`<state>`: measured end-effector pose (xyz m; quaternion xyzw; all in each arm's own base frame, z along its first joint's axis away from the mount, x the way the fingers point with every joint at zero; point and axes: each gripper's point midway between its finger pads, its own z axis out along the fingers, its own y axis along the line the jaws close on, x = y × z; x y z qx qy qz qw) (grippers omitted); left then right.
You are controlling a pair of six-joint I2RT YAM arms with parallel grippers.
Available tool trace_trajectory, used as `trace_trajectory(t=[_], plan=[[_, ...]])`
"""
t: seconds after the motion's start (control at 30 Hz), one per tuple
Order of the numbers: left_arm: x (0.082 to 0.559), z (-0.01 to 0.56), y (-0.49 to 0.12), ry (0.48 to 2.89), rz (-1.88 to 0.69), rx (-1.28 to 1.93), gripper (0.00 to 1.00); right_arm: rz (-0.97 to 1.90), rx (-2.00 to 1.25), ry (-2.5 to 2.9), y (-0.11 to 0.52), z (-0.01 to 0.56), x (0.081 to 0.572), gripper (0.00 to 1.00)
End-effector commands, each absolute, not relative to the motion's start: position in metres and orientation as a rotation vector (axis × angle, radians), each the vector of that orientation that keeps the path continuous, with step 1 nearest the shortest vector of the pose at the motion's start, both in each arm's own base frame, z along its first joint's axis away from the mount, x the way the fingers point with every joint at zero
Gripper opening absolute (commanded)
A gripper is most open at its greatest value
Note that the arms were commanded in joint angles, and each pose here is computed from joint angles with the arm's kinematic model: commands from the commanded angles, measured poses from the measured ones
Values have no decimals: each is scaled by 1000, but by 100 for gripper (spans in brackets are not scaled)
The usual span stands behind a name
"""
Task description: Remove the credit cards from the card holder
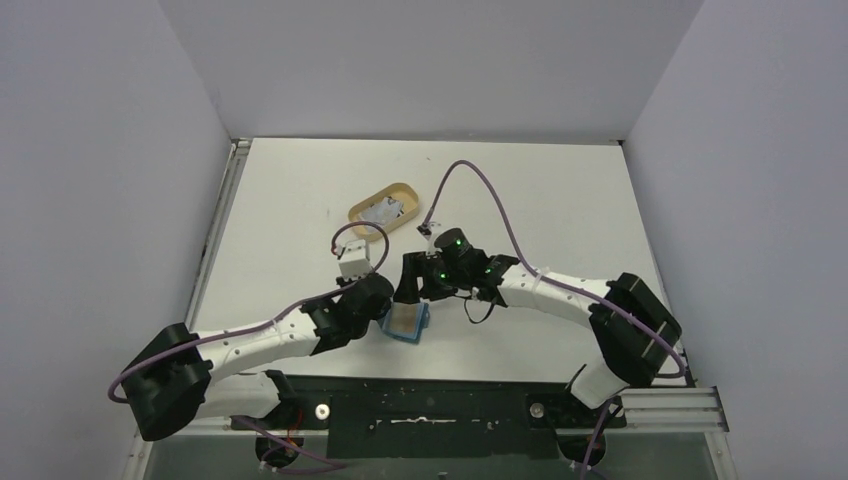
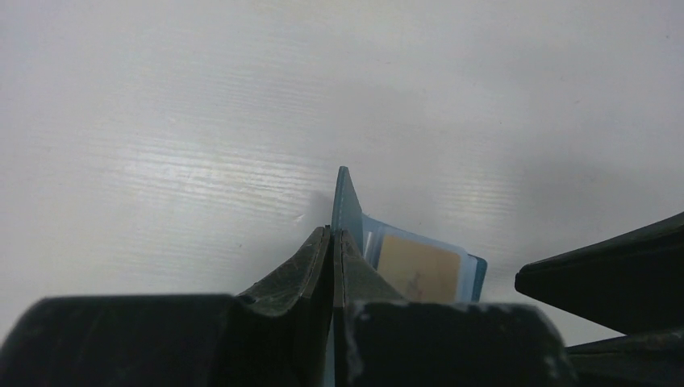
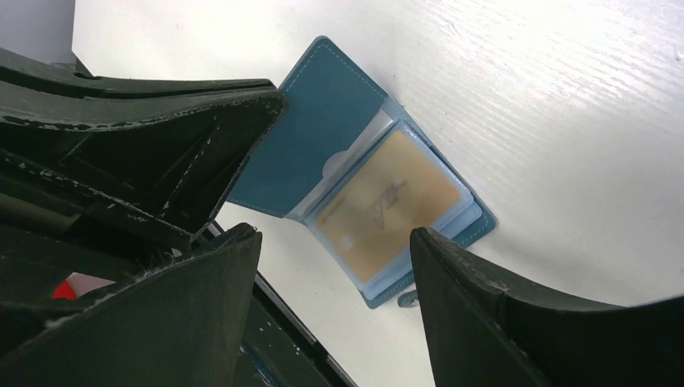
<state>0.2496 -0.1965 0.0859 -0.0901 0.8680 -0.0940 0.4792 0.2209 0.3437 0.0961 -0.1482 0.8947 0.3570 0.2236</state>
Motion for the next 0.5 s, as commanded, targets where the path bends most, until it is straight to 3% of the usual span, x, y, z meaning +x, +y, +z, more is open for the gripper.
trace_trajectory(t=[0.0,0.47], plan=[[249,88,-191,2085,-259,-305,0,1004,-399,2412,359,100,231,69],[229,5,-177,2162,-264,-548,0,926,-401,2493,355,105,223,70]])
